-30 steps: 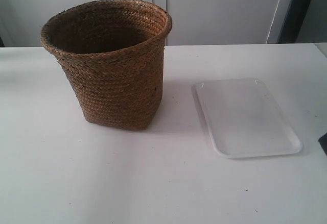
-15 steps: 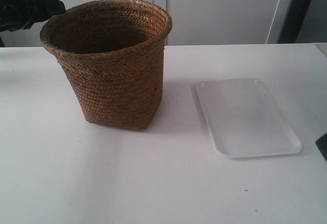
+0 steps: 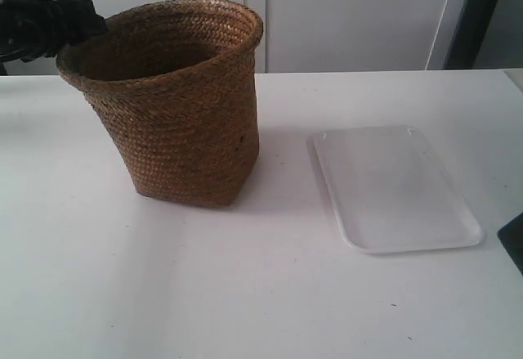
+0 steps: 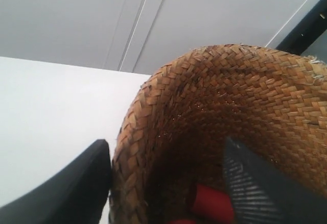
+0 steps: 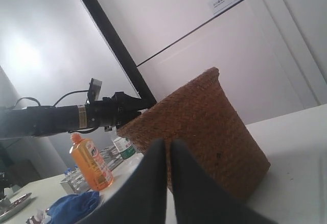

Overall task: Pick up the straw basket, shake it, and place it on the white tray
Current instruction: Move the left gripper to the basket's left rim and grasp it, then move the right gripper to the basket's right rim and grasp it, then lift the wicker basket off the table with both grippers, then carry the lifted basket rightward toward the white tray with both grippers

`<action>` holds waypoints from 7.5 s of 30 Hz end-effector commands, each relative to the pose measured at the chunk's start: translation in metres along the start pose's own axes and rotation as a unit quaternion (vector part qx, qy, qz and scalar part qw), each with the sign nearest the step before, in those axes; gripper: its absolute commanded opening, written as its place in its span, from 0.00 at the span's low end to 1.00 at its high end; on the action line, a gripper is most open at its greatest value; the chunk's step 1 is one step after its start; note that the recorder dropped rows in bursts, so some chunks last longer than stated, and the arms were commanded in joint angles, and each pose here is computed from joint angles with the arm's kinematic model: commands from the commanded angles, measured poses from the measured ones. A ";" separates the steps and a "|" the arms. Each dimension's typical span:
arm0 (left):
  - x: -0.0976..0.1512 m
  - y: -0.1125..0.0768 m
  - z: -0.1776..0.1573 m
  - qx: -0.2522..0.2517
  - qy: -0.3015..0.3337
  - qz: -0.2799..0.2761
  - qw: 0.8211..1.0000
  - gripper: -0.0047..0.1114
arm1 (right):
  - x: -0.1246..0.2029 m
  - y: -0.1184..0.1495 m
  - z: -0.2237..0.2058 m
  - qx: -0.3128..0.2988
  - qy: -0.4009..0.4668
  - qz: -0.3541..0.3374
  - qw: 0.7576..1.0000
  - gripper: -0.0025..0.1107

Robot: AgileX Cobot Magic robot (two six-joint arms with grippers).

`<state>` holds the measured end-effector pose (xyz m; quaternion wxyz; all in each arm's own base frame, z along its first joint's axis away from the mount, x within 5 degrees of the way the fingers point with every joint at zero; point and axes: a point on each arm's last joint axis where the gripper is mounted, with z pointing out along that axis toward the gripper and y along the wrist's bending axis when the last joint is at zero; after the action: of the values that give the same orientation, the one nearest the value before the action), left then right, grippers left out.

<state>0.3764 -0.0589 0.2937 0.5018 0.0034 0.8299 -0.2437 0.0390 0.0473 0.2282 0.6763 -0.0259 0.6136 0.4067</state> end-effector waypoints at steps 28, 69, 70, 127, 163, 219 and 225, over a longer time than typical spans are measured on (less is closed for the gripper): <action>0.017 0.000 0.006 0.122 0.075 -0.012 0.990 0.05 | 0.000 0.000 0.000 -0.001 0.001 0.000 1.000 0.06; 0.015 0.000 0.005 0.115 0.070 -0.014 0.991 0.04 | -0.040 -0.042 0.198 -0.139 0.202 0.116 0.962 0.19; 0.016 -0.001 0.005 0.117 0.071 -0.014 0.990 0.04 | -0.042 -0.038 0.204 -0.147 0.204 0.120 0.960 0.27; 0.141 -0.109 -0.180 0.084 0.001 0.278 0.957 0.04 | -0.003 0.004 0.171 0.129 0.282 -0.180 0.933 0.02; 0.105 -0.155 -0.224 0.082 -0.047 0.332 0.938 0.04 | -0.070 0.087 0.144 -0.064 0.168 -0.167 0.969 0.02; 0.105 -0.211 -0.267 -0.018 -0.056 0.431 0.900 0.04 | -0.102 0.091 0.127 0.059 0.261 -0.173 0.948 0.02; 0.156 -0.178 -0.229 -0.070 -0.085 0.410 0.905 0.04 | -0.031 0.065 0.123 0.059 0.274 -0.168 0.945 0.02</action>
<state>0.0563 -0.1657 0.3404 0.6045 0.3123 0.7328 -0.0024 0.1043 0.1297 0.3254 0.5199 -0.1642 0.8121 0.2081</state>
